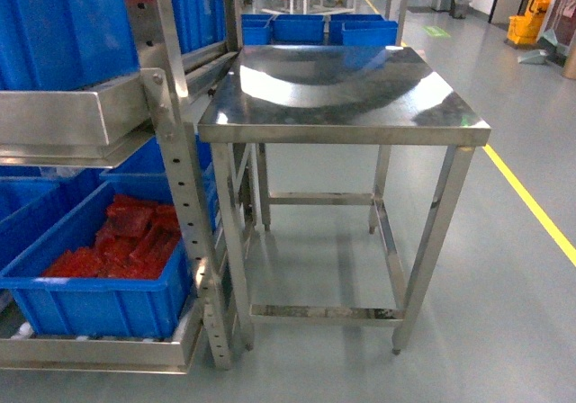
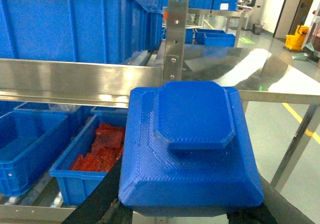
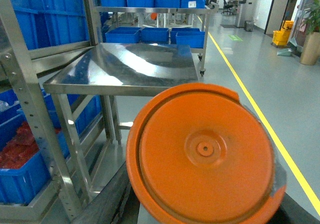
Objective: Sort blue parts and orange caps into right shelf containers
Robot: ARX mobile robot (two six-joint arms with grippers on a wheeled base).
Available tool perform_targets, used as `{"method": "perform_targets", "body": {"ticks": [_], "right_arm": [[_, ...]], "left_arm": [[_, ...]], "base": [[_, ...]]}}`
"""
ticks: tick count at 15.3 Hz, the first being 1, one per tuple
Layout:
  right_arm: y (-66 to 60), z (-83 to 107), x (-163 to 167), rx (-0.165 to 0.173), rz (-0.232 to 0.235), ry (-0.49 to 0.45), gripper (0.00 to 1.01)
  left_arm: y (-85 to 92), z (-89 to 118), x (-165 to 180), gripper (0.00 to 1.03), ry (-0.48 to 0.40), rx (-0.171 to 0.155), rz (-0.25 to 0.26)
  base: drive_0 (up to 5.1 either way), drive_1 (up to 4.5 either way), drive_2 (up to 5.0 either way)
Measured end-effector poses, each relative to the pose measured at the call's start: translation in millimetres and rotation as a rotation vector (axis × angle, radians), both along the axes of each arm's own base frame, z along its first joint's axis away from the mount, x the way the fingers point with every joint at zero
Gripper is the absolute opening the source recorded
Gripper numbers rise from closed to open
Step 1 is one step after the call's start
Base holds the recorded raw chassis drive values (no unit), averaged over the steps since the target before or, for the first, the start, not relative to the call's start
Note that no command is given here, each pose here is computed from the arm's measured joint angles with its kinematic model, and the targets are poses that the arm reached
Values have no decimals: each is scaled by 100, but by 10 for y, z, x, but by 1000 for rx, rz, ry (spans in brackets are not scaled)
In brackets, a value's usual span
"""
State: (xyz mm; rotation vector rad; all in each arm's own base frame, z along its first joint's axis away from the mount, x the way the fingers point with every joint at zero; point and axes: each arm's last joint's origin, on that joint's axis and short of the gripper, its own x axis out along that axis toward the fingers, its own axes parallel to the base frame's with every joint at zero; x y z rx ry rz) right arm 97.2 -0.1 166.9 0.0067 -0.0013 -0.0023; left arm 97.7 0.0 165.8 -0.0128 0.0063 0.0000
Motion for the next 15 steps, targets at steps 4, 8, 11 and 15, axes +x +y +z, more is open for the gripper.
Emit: {"method": "perform_targets", "body": {"ticks": [4, 8, 11, 15], "right_arm": [[0, 2, 0, 0, 1, -2, 45], [0, 0, 0, 0, 1, 0, 45], [1, -1, 0, 0, 2, 1, 45], [1, 5, 0, 0, 2, -5, 45]], "left_arm": [[0, -1, 0, 41, 1, 0, 0], [0, -1, 0, 41, 1, 2, 0], [0, -1, 0, 41, 2, 2, 0], [0, 1, 0, 41, -1, 2, 1]], "base": [[-491, 250, 250], [-491, 250, 250], [-491, 250, 250], [-496, 246, 246]]}}
